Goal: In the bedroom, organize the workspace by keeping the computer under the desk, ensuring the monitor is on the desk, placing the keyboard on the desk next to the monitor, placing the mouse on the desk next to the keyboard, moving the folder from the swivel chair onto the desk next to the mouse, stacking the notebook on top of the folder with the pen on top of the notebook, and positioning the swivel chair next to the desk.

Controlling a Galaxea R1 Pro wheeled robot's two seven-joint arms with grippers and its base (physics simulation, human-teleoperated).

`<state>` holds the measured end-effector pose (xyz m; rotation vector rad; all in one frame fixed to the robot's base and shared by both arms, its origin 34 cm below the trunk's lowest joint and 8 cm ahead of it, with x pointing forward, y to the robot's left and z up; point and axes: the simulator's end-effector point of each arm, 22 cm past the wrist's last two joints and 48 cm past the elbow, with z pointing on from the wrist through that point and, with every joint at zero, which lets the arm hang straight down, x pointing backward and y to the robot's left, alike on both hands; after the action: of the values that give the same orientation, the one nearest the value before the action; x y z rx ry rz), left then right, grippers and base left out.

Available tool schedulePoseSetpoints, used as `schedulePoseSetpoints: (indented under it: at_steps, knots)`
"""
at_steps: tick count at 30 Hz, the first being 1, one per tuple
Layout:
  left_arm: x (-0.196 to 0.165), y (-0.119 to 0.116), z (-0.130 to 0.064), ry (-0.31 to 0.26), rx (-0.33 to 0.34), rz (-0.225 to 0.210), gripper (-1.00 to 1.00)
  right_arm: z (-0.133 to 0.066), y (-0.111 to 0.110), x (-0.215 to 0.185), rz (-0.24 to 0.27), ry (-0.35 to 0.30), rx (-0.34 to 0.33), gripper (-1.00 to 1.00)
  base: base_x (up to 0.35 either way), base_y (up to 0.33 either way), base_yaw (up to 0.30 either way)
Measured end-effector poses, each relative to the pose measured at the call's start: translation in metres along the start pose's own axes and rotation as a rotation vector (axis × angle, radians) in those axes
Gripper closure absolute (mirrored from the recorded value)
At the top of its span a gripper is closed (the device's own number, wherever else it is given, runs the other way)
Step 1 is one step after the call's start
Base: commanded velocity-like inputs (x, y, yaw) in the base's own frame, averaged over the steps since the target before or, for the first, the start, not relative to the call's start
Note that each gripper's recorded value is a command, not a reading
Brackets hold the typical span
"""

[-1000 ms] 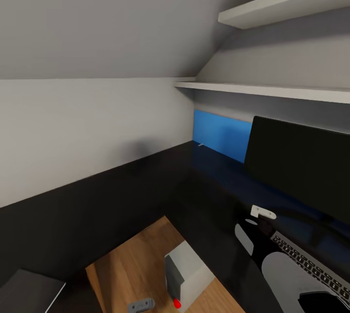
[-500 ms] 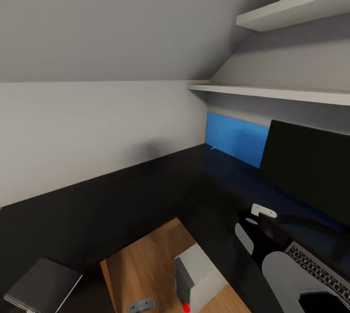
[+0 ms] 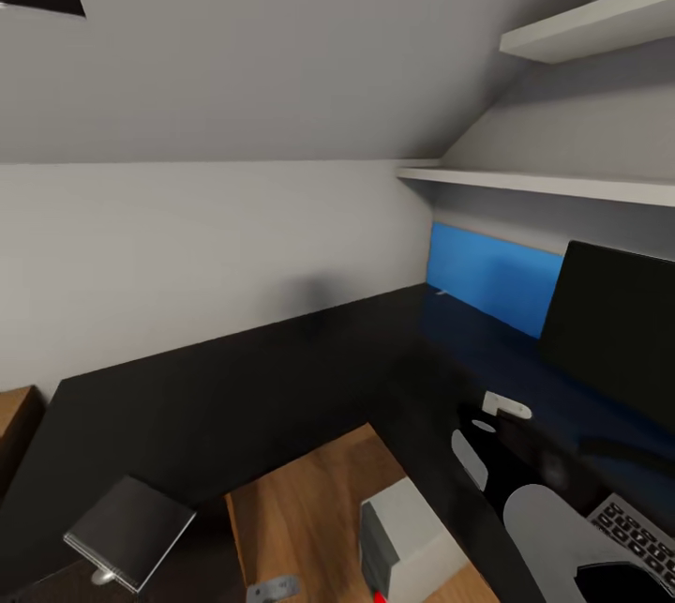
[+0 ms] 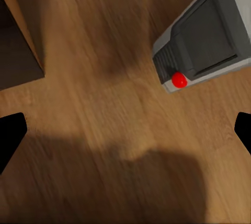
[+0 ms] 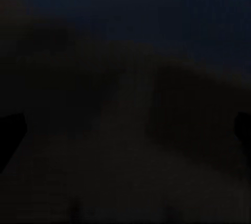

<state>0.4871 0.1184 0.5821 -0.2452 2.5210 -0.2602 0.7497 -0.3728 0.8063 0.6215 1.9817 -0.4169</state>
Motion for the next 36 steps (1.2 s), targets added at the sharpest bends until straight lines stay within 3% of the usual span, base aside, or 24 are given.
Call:
schedulePoseSetpoints:
  at_steps: [36]
  knots:
    - [-0.0033,-0.0004,-0.0010,-0.008,0.002,0.003,-1.00,-0.0026,0.0018,-0.0051,0.001,-0.010,-0.006,-1.00,0.000,0.000,0.269]
